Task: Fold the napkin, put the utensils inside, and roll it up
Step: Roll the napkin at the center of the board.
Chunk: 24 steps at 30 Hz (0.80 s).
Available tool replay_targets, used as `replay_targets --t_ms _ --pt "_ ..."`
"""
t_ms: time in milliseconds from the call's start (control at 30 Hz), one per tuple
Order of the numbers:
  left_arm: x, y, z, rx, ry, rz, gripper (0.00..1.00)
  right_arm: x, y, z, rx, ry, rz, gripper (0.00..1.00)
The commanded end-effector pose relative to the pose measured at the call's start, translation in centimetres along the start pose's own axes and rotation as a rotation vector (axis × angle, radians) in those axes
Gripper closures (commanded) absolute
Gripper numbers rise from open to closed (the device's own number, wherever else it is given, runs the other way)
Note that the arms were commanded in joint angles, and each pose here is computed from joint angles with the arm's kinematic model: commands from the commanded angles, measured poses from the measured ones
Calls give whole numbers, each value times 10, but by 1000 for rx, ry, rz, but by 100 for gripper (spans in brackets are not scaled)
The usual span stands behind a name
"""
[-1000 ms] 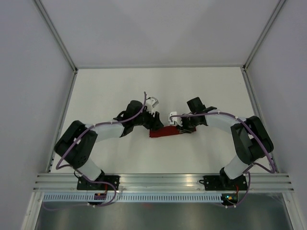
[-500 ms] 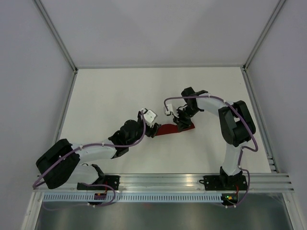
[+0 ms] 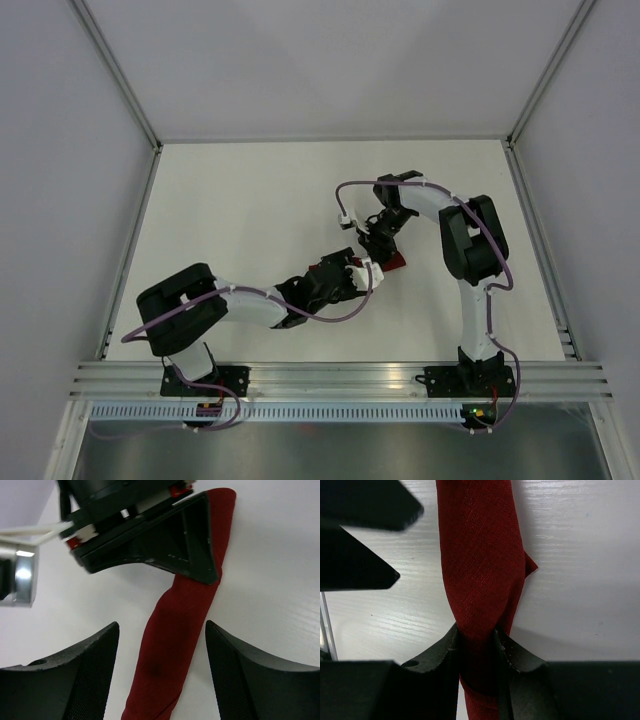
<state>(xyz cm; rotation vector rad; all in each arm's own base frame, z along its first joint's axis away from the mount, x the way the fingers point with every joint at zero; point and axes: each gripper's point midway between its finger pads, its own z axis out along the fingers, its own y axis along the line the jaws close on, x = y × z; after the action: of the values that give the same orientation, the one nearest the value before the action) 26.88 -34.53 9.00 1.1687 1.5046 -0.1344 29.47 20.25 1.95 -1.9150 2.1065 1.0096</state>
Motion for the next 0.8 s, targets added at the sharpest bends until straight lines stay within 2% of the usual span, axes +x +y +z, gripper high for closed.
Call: replay_targets --t_ms 0,500,700,767 --pt "-16 -1 13 7 -11 146 26 32 -12 17 -38 95 28 82" --pt "3 -34 37 169 83 222 24 44 -25 17 -63 108 86 82" --pt "19 -31 46 194 145 197 28 45 -26 13 -62 110 96 81" --pt "21 -33 46 228 150 171 34 44 -26 12 -64 102 99 81"
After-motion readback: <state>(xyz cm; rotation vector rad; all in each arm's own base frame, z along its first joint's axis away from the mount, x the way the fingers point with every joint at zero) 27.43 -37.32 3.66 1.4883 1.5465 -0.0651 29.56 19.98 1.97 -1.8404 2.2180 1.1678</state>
